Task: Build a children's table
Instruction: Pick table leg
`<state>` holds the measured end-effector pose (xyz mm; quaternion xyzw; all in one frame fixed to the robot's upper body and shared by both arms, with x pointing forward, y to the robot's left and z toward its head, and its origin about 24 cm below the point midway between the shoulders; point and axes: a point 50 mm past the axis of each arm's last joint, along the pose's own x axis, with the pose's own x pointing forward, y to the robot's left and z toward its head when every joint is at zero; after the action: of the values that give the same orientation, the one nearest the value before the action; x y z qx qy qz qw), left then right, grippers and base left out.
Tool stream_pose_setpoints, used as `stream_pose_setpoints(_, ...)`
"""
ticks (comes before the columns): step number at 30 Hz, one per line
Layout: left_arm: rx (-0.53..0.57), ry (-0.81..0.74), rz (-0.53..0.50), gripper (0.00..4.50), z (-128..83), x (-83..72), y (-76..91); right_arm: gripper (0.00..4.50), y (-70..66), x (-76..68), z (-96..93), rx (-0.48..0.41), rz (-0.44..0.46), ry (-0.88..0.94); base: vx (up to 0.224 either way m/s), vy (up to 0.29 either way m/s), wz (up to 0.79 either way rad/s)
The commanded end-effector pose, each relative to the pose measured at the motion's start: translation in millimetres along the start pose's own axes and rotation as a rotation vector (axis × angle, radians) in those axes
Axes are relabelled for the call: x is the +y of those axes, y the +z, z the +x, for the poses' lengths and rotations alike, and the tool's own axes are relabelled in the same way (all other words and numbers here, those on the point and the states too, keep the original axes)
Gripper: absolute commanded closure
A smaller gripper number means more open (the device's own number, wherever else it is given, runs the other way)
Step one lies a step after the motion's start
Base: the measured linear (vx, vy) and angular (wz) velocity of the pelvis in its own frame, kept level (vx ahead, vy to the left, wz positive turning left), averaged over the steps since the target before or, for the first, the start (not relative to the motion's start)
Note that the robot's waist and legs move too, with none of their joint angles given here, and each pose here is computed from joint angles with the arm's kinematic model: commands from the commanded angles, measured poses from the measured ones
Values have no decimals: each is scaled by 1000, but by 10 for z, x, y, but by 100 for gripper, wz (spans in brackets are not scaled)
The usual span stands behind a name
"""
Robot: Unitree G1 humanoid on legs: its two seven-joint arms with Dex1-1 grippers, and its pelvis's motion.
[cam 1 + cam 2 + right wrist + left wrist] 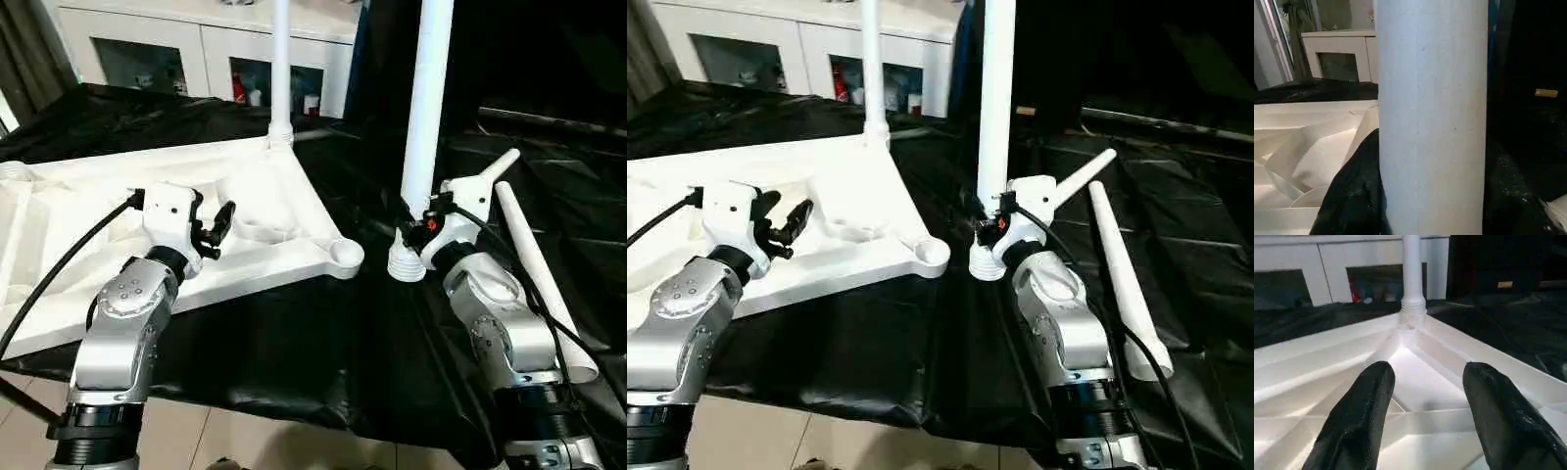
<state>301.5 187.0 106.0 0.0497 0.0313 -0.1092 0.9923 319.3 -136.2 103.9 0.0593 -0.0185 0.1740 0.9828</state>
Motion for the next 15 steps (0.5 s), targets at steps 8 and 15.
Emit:
stream_pose_setpoints(8,-42,-193,-97,120,89,-207,156,266,224,-36,-26,-97,124,134,0,0,0)
stream_pose_setpoints(15,-47,-477,-337,61,193,-465,469,266,268,105,-100,-21,300,525,0,0,0)
